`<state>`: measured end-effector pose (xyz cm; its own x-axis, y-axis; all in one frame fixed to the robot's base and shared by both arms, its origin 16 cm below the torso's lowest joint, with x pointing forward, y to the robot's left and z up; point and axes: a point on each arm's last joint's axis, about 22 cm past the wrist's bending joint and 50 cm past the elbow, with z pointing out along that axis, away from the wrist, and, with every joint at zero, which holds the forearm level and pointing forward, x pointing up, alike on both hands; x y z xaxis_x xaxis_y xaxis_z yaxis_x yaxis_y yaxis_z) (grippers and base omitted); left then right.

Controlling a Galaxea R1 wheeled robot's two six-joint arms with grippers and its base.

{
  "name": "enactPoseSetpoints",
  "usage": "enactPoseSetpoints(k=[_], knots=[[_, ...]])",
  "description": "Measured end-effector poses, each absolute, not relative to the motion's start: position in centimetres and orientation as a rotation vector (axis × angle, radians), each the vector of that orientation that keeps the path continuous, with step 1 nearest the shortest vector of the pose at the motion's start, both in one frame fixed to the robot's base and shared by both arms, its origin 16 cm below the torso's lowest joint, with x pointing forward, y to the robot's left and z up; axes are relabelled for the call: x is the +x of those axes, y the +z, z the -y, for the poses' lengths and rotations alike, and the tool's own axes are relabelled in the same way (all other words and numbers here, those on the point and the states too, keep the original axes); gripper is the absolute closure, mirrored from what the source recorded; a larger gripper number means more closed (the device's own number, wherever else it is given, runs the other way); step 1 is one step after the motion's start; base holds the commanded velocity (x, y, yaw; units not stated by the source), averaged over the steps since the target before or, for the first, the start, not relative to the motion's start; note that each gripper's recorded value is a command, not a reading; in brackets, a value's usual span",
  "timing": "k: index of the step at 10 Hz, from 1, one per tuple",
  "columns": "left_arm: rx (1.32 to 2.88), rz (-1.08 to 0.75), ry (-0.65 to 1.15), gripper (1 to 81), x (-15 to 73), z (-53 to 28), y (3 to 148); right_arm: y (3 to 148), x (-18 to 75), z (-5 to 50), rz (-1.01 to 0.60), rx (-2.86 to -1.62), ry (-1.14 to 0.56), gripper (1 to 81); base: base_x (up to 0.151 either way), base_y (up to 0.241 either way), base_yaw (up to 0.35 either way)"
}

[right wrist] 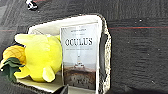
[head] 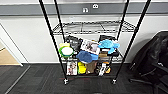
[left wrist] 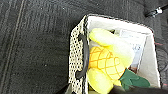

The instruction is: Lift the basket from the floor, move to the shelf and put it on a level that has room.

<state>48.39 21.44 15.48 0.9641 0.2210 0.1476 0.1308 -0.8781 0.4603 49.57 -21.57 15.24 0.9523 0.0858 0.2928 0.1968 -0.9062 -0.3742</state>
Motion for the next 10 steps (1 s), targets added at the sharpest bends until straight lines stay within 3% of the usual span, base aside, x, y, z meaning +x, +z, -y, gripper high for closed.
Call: enactPoseSetpoints(k=[10], knots=[[2.632,-0.207,0.314,1.0,52.9,-20.3,8.4,8.0,54.3,21.3,0.218,-2.690,-0.438,1.0,0.000,0.000,0.000]])
